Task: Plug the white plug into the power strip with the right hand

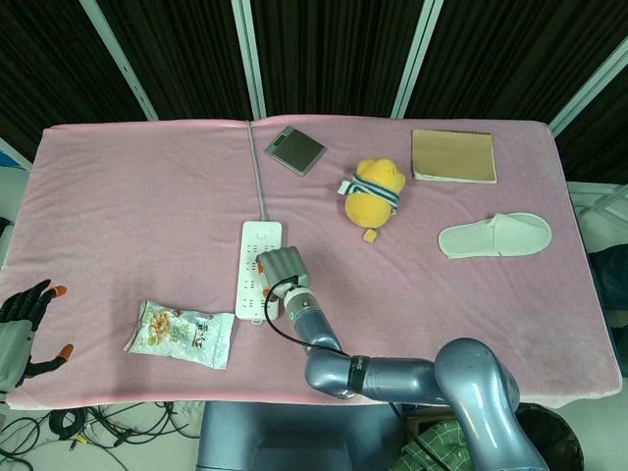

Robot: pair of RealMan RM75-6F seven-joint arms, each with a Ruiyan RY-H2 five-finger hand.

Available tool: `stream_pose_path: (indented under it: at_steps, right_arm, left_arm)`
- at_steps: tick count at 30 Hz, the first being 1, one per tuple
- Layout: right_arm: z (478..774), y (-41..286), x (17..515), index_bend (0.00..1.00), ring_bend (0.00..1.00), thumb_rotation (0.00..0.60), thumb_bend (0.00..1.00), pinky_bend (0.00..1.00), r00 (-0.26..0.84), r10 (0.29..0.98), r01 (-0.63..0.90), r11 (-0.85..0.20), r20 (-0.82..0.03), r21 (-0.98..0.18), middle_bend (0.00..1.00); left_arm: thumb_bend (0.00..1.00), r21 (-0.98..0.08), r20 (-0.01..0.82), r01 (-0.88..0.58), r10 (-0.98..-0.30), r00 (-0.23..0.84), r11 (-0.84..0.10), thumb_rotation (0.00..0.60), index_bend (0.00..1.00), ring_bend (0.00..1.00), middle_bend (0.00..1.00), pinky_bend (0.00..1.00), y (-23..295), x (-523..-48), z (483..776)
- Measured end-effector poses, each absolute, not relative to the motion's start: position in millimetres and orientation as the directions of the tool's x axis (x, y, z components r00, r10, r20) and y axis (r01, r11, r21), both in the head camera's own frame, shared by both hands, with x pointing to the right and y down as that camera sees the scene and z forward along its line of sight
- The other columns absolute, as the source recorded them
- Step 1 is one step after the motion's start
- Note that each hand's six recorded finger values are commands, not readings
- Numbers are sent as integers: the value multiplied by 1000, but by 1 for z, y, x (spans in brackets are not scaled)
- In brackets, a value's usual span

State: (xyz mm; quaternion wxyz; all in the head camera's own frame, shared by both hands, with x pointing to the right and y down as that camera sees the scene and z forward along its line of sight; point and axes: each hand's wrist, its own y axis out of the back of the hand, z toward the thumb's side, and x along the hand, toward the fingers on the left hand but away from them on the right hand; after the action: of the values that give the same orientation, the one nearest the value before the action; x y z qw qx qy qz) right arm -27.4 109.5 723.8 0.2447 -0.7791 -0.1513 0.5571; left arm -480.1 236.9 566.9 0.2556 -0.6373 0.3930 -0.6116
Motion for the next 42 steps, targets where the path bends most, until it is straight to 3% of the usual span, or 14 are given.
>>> stream_pose_path:
  at_steps: [19, 24, 28, 33, 42]
  right_arm:
    - [730, 109, -45, 1000, 892, 600, 615, 661, 352, 501, -162, -799, -791, -578, 941]
    - [734, 111, -45, 997, 796, 600, 600, 606, 340, 485, -164, -813, -805, -559, 810]
    - [736, 113, -42, 861, 662, 600, 545, 522, 331, 459, -146, -838, -825, -525, 631]
    - [732, 112, -37, 533, 519, 600, 445, 439, 333, 436, -95, -867, -836, -490, 414]
    - [726, 106, -27, 417, 410, 600, 378, 383, 341, 450, -12, -876, -825, -482, 279]
  left_arm:
    - [276, -805, 580, -192, -813, -56, -562, 600, 110, 0, 8, 4, 237, -480, 567]
    - [276, -804, 581, -192, -812, -55, -562, 600, 110, 0, 8, 4, 237, -480, 567]
    - [276, -804, 582, -190, -811, -54, -564, 600, 110, 0, 8, 4, 236, -480, 567]
    - [276, -805, 580, -188, -813, -53, -562, 600, 110, 0, 8, 4, 237, -480, 567]
    - [275, -807, 579, -184, -813, -57, -562, 600, 110, 0, 8, 4, 237, -480, 567]
